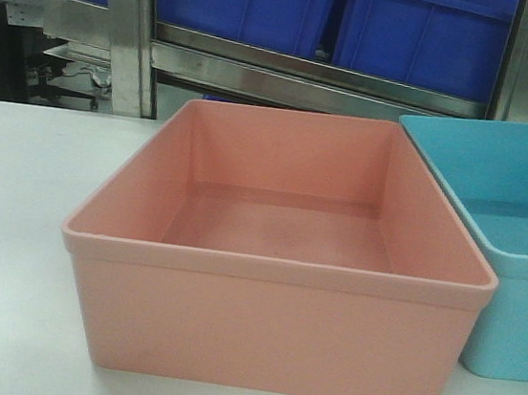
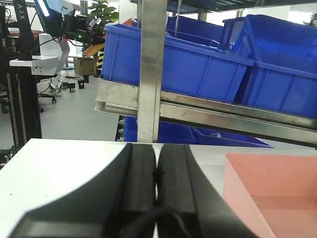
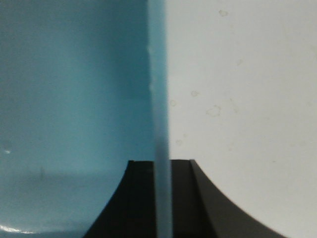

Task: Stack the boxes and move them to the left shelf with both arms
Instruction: 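Grasp the light-blue bin wall with the right gripper and lift it, then carry the light-blue bin over the pink bin and lower it inside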

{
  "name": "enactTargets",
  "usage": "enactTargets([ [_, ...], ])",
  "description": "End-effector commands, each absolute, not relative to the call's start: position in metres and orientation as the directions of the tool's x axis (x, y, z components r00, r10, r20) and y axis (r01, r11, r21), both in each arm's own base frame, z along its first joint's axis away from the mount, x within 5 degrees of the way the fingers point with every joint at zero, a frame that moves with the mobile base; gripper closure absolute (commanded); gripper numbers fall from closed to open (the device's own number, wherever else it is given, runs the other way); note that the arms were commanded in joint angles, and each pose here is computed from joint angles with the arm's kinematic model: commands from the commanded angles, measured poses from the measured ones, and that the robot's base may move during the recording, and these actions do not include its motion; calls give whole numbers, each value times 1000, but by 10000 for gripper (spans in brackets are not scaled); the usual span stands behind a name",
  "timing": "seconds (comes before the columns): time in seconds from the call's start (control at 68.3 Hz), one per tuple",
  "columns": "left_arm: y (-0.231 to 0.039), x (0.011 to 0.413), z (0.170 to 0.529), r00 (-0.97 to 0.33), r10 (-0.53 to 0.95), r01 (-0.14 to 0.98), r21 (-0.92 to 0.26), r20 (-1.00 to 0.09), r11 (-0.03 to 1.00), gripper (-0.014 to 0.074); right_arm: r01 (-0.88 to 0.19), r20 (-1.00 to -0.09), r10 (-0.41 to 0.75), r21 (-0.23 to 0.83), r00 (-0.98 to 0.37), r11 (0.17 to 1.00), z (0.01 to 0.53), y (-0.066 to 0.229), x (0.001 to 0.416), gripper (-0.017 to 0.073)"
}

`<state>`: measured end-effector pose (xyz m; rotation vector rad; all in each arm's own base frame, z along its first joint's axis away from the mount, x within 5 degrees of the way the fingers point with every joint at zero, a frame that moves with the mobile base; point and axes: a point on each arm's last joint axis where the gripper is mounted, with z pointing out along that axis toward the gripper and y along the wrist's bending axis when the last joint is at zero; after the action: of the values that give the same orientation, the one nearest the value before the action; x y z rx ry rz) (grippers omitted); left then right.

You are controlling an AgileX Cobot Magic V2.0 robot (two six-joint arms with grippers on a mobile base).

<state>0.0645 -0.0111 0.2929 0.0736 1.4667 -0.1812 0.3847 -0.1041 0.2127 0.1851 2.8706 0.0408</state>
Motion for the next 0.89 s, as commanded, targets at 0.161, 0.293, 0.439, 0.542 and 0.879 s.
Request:
enactTargets([
  [0.161,-9,63,309,188,-103,150,-75,-977,986,605,174,-513,170,40,-841,984,315,-120,364,511],
  [0.293,-9,63,309,188,-103,150,-75,-977,986,605,200,-568,220,98,-793,975,353,-116,358,511],
  [0.439,-9,63,309,188,-103,150,-75,-977,986,605,232,-563,295,182,-772,956,378,-96,353,511],
  [0.542,-9,63,309,188,-103,150,-75,-977,986,605,236,-511,320,223,-798,946,383,-74,351,503],
  [0.879,-9,63,309,188,-103,150,-75,-977,986,605,178,-404,287,286,-869,942,380,26,352,503],
])
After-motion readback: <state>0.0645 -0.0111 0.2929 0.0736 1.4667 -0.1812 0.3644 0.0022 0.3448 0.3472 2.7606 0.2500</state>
